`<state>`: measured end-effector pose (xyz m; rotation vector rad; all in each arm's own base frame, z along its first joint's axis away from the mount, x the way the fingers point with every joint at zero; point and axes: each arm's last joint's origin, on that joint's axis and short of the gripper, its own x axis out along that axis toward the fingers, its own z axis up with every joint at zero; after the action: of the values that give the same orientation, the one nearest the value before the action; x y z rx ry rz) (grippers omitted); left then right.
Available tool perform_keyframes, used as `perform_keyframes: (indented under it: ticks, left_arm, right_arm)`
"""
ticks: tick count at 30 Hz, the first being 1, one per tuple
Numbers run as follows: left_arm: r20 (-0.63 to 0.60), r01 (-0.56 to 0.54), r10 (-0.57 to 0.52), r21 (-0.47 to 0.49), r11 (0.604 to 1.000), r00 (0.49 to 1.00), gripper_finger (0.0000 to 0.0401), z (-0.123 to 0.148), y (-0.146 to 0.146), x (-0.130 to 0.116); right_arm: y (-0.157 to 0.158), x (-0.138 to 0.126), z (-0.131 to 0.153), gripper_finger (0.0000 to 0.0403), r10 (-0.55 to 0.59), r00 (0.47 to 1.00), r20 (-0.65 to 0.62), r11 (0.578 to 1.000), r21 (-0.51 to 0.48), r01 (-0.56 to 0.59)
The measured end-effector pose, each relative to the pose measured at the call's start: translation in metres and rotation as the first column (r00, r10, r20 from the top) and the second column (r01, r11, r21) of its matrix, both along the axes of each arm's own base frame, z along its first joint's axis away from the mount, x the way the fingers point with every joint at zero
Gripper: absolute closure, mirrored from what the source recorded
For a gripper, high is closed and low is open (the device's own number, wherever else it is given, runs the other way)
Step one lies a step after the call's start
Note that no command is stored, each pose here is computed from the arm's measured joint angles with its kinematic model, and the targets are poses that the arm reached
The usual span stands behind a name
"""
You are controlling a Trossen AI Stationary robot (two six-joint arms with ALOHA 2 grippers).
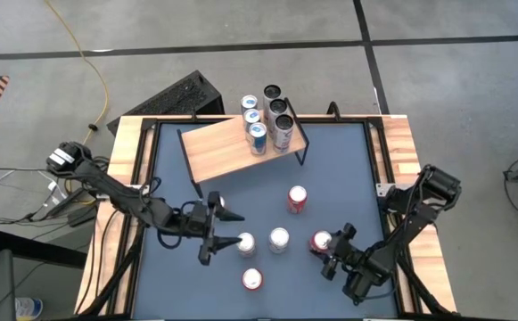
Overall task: Place canned beverage on shelf
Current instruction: Put the bottom right red soda can on the shelf
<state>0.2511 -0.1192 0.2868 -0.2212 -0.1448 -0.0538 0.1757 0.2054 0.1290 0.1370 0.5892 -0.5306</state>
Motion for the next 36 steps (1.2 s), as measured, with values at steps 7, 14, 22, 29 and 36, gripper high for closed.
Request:
perform_keyframes:
  ticks: [7, 14, 22, 29, 36]
  left_arm:
    - [-0.060, 0.108, -0.107, 0.012, 0.994, 0.992, 0.0143, -0.005, 0.012, 0.009]
    - [-0.388, 0.186, -0.086, 0.229, 0.956, 0.917, 0.0143, 0.034, 0.010, 0.032]
    - [-0.509, 0.395, -0.170, 0.376, 0.838, 0.844, 0.0133, 0.082, -0.015, 0.085]
    - [-0.679, 0.546, -0.153, 0.414, 0.728, 0.718, 0.0128, 0.081, -0.035, 0.136]
    - [-0.667, 0.518, -0.095, 0.474, 0.712, 0.739, 0.0128, 0.076, -0.032, 0.163]
  right_arm:
    - [0.018, 0.008, 0.027, 0.0159, 0.111, 0.993, -0.042, 0.994, 0.013, -0.111]
    - [0.023, 0.026, 0.077, 0.0159, 0.248, 0.966, -0.069, 0.968, -0.021, -0.250]
    - [0.009, 0.041, 0.117, 0.0159, 0.314, 0.947, -0.066, 0.946, -0.069, -0.318]
    - [0.001, 0.051, 0.119, 0.0159, 0.332, 0.939, -0.094, 0.938, -0.071, -0.338]
    - [0.005, 0.048, 0.119, 0.0159, 0.366, 0.925, -0.099, 0.925, -0.066, -0.373]
